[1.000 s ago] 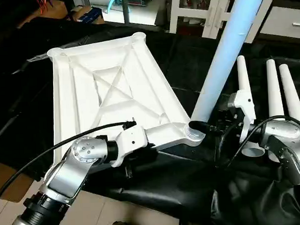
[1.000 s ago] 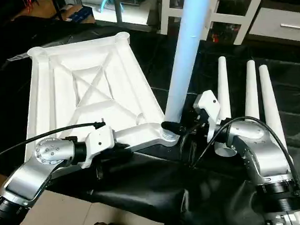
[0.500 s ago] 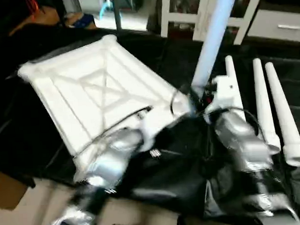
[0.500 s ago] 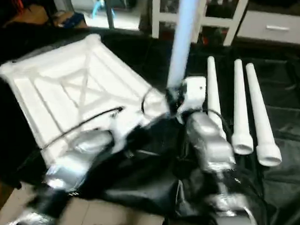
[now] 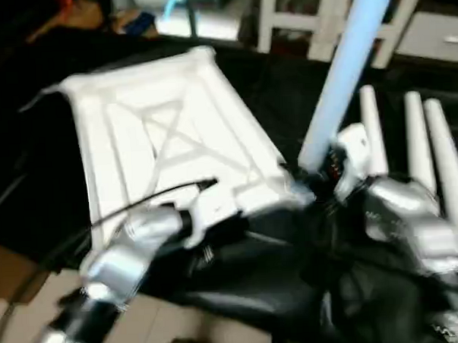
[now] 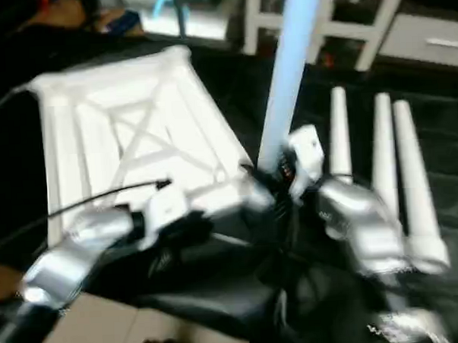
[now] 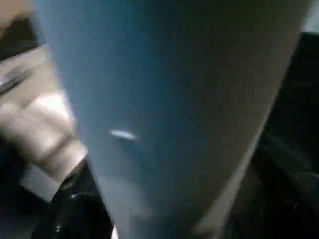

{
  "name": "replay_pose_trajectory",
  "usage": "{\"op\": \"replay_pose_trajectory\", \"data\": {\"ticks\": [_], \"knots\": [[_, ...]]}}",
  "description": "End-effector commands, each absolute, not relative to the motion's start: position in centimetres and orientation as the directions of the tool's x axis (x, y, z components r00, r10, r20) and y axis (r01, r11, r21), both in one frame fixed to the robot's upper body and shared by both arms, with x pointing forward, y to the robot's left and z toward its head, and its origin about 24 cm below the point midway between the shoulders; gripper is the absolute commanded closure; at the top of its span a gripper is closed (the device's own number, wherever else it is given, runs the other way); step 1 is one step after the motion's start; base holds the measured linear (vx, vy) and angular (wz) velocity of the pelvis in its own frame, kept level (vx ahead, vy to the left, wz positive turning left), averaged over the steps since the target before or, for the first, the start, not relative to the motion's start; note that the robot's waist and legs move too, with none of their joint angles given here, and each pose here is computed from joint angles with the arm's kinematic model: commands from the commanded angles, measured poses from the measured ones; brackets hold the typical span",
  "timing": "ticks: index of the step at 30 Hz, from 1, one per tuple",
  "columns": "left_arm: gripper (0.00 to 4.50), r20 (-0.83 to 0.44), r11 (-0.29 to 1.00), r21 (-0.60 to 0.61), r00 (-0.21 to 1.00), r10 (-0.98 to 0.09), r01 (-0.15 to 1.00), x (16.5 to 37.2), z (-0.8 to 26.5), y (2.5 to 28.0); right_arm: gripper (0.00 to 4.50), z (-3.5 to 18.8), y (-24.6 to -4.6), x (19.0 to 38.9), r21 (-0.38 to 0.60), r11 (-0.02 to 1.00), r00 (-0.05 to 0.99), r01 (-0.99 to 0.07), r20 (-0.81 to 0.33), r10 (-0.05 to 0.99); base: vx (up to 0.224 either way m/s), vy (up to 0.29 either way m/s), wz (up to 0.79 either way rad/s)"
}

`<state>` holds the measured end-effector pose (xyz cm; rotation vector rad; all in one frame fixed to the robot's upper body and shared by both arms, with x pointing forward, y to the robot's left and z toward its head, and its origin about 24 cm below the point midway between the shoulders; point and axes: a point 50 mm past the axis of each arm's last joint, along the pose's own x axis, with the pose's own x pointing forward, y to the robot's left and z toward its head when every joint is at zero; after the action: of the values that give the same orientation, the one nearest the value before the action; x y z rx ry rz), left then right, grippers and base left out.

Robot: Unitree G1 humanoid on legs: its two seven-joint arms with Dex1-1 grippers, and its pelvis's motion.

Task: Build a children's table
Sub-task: Rotate leg to tighten

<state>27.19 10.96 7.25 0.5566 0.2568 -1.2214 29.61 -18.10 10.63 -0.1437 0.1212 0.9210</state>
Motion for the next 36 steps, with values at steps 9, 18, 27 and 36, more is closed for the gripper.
{"op": "replay_pose_trajectory", "data": {"ticks": [9,18,27,36], "knots": [[4.50,-0.575,0.187,0.186,0.261,-0.776,0.965,26.1,4.9,13.3,1.57,10.8,-19.8,28.7,-0.109,0.537,0.548,-0.836,-0.217,0.808,0.014,0.002,0.00],[4.50,-0.554,0.166,0.180,0.240,-0.797,0.969,26.0,5.1,12.6,2.22,10.3,-19.0,28.7,-0.036,0.555,0.552,-0.831,-0.167,0.817,0.000,0.000,0.00],[4.50,-0.529,0.329,0.184,0.376,-0.761,0.926,26.9,4.5,9.1,2.61,7.4,-18.5,32.0,0.176,0.917,0.900,-0.358,-0.196,0.389,-0.006,0.000,-0.01],[4.50,-0.412,0.512,0.158,0.528,-0.743,0.844,28.4,5.8,1.3,2.61,5.6,-14.6,34.1,0.311,0.947,0.960,-0.083,-0.230,0.159,-0.013,0.000,-0.01]]}}
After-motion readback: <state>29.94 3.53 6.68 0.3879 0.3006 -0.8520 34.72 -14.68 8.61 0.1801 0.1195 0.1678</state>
